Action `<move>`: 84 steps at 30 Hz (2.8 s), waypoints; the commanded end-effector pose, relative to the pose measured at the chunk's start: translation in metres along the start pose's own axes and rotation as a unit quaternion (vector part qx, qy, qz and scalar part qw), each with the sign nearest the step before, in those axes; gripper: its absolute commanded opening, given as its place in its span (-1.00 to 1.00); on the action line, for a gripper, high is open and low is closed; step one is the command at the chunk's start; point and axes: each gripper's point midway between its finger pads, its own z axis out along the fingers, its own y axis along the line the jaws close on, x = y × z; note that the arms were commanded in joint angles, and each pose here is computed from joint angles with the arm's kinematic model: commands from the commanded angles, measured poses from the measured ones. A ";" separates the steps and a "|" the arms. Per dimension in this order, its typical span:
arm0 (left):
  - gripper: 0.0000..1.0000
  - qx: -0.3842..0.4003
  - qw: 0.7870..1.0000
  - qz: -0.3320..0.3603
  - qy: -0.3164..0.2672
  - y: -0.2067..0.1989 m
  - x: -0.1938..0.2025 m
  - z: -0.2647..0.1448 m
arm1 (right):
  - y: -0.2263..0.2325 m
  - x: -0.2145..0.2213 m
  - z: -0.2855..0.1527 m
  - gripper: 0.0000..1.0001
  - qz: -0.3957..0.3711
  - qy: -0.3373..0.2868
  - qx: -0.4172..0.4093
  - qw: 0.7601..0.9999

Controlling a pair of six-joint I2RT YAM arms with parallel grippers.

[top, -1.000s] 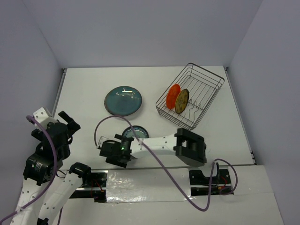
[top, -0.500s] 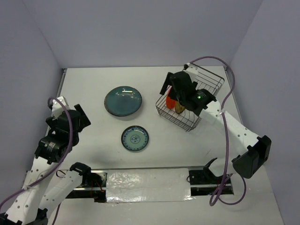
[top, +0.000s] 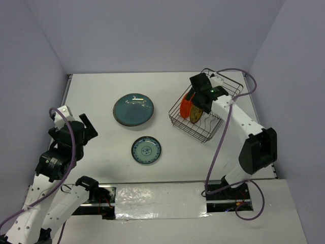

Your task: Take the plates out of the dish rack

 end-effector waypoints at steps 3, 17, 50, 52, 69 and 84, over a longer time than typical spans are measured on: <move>0.99 0.007 1.000 0.003 -0.010 -0.006 -0.006 0.002 | 0.006 -0.001 0.019 0.67 0.007 0.012 0.014 1.000; 0.99 0.010 1.000 0.010 -0.005 -0.009 -0.004 0.005 | -0.009 0.012 0.044 -0.31 -0.003 0.020 0.057 0.998; 0.99 0.013 1.000 0.004 -0.010 -0.008 -0.006 0.002 | 0.027 -0.053 -0.037 -1.00 -0.004 -0.039 -0.066 0.997; 0.99 0.012 1.000 0.005 -0.009 -0.008 -0.006 0.003 | 0.035 -0.060 -0.051 -1.00 -0.003 -0.045 -0.093 0.995; 0.99 -0.032 0.998 -0.034 -0.036 0.017 -0.016 -0.009 | 0.143 0.083 -0.178 -1.00 -0.516 -0.026 -0.248 0.820; 0.99 -0.079 0.987 -0.106 -0.087 0.055 -0.029 -0.032 | 0.114 0.297 -0.144 -1.00 -0.712 0.046 -0.185 0.676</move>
